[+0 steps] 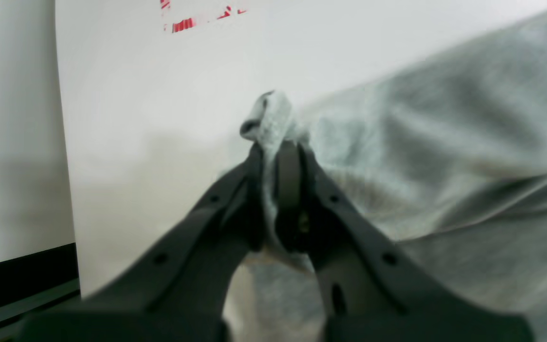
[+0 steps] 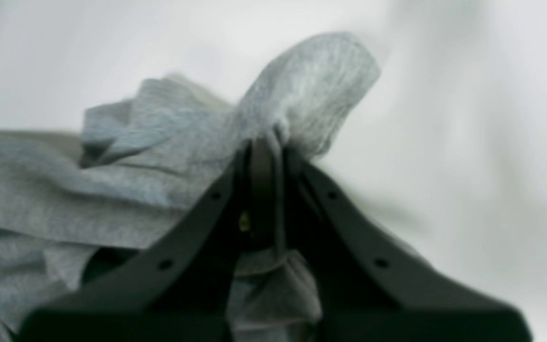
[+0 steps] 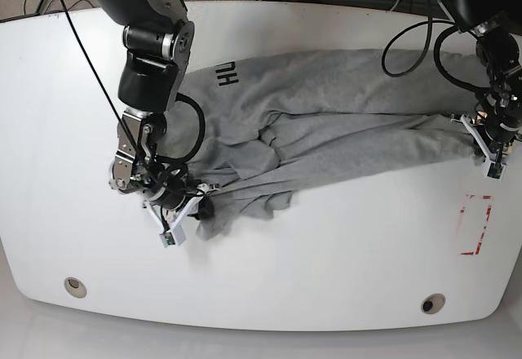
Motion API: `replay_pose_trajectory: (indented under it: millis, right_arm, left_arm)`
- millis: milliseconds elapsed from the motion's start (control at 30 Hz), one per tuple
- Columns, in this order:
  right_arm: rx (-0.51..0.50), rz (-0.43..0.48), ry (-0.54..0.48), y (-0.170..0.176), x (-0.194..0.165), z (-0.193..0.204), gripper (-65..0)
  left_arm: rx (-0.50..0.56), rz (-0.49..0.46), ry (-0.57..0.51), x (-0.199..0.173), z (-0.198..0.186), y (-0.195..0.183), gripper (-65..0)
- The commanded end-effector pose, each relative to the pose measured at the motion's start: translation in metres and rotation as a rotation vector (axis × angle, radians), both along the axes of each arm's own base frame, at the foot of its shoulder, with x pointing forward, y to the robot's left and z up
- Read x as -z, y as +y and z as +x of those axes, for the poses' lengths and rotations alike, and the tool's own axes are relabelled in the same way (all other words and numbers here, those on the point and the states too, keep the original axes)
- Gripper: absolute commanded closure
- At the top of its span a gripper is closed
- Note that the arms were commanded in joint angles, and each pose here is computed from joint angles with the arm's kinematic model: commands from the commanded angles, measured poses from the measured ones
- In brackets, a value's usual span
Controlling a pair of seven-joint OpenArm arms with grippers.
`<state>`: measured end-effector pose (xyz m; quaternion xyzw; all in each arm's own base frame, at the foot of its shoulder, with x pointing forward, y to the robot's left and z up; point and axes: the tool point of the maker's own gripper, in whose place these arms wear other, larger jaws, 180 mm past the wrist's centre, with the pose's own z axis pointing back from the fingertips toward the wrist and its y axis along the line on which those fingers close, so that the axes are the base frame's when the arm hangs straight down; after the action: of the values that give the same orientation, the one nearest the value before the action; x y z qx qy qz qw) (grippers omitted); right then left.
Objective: Fold the T-shirt properly
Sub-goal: 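Move the right gripper to the folded shirt's loose corner and grasp it, then pull the shirt corner with the right gripper to straighten the fold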
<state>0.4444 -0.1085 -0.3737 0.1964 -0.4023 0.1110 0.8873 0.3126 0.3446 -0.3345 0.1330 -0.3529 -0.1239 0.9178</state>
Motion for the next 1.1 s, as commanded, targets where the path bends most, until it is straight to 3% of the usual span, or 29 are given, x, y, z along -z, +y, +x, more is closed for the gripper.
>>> replay_pose_trajectory:
  millis: [0, 533, 833, 1067]
  right_arm:
    - [0.01, -0.027, -0.1, -0.01, -0.035, 0.011, 0.0]
    - [0.039, -0.25, -0.151, -0.045, -0.077, -0.029, 0.0]
    - [0.052, -0.316, -0.169, -0.053, -0.092, -0.048, 0.0]
    - [0.052, -0.307, -0.165, -0.052, -0.09, -0.043, 0.0]
  left_arm:
    - [0.006, 0.023, -0.076, -0.026, 0.015, 0.005, 0.0]
    - [0.002, 0.023, -0.146, -0.05, 0.035, 0.006, 0.0]
    - [0.001, 0.026, -0.149, -0.052, 0.036, 0.007, 0.0]
    - [0.002, 0.029, -0.152, -0.053, 0.037, 0.007, 0.0]
